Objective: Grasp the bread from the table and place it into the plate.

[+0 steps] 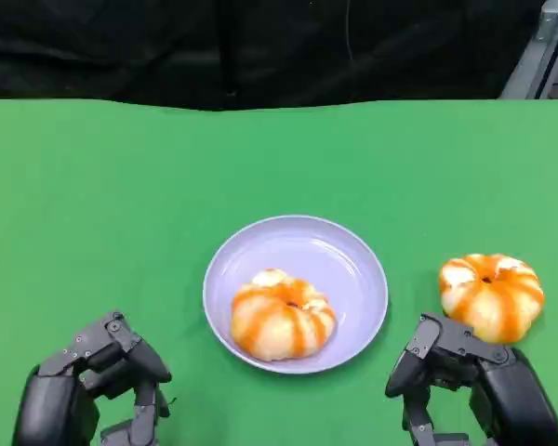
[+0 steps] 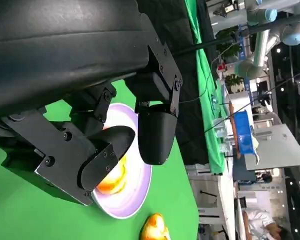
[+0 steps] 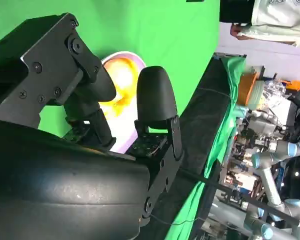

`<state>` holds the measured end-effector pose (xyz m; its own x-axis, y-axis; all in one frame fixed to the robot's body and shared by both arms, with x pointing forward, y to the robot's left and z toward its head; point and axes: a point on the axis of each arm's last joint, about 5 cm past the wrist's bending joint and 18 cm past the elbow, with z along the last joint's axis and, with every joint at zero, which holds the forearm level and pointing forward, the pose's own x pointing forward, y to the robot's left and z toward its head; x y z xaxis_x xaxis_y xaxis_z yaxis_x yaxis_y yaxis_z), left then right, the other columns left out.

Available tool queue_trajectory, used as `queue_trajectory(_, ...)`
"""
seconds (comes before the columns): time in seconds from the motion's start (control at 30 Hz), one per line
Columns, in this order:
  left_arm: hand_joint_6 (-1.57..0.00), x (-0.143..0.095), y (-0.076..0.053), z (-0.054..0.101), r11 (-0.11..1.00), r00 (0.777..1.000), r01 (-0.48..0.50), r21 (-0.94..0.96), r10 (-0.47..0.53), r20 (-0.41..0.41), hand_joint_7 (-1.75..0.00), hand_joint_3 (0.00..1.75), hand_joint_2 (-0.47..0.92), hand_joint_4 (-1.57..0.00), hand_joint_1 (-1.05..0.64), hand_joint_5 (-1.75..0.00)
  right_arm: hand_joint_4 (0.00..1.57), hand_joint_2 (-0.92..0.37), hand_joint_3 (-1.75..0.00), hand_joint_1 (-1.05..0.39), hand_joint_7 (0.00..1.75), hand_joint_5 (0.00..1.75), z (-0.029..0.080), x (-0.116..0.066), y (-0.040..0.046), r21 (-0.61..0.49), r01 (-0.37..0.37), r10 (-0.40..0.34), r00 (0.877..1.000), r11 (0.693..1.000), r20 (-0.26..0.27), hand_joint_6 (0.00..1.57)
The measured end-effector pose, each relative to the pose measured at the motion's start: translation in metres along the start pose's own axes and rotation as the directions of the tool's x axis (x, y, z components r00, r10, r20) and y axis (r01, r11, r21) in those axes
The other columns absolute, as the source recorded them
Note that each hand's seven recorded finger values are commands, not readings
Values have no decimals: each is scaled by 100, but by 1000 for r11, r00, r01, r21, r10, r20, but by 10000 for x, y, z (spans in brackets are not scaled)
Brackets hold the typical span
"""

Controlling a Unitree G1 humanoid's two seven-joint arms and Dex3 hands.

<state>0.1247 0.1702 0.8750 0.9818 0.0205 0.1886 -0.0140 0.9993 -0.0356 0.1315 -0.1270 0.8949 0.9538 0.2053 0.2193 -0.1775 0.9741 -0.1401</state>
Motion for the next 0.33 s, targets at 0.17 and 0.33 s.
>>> queue_trajectory(0.17,-78,15,-3,6,1000,1000,7,-3,-7,14,-155,139,39,-82,-8,-172,92,-29,-147,20,144,159,-7,-21,2,-1,1,-1,1000,1000,-9,80)
queue_trajectory(0.33,-78,14,11,7,1000,1000,11,-13,-11,15,-155,138,40,-82,-7,-172,92,-28,-148,19,145,160,-7,-25,18,-14,2,-2,1000,1000,-11,80)
